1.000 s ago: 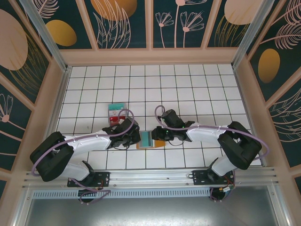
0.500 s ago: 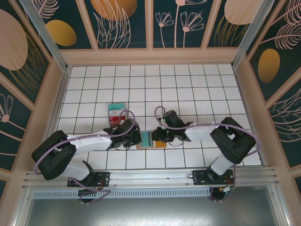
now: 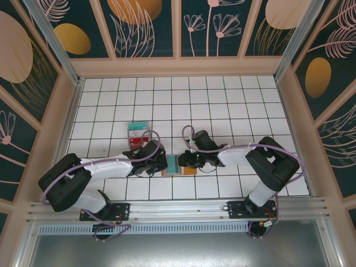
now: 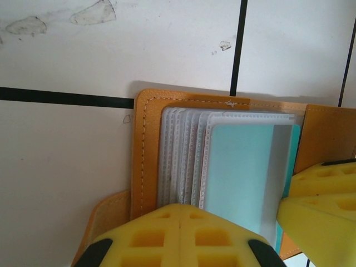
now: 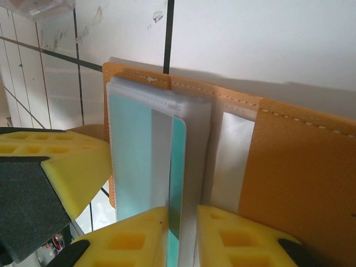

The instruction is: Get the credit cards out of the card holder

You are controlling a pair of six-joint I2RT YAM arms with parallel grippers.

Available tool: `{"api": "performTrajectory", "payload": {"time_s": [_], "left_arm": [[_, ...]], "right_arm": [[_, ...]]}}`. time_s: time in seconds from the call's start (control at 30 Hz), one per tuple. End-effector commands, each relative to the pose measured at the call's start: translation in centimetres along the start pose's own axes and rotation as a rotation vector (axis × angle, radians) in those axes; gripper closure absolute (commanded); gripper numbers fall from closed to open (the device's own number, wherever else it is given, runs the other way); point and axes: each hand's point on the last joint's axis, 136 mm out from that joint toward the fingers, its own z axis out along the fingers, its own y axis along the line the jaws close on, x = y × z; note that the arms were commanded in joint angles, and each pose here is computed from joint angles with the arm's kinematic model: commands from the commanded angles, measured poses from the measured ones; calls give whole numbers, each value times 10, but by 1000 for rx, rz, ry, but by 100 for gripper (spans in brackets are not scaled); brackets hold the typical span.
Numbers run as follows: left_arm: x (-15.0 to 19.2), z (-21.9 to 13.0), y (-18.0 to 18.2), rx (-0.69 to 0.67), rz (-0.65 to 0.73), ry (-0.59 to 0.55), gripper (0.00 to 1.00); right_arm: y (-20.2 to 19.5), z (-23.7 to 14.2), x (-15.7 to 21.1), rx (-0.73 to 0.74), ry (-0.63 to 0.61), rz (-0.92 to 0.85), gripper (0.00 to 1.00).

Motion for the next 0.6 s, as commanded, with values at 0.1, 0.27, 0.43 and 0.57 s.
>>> {"api": "performTrajectory", "payload": {"time_s": [0.1,0.27,0.43,0.57], "left_arm": [[10,5,10,-48,9,42,100],[10,4,20,-101,-5,36,100],[13,6,30,-141,-15,47,100],[14,7,30,-145,-17,50,100]], "right_arm": [[1,1,-1,-16,7,2,100],[-5,-10,-5,3,-25,5,100],[-16,-19,-5,19,-38,23,100],[-21,-23,-3,32,-38,23,100]]}}
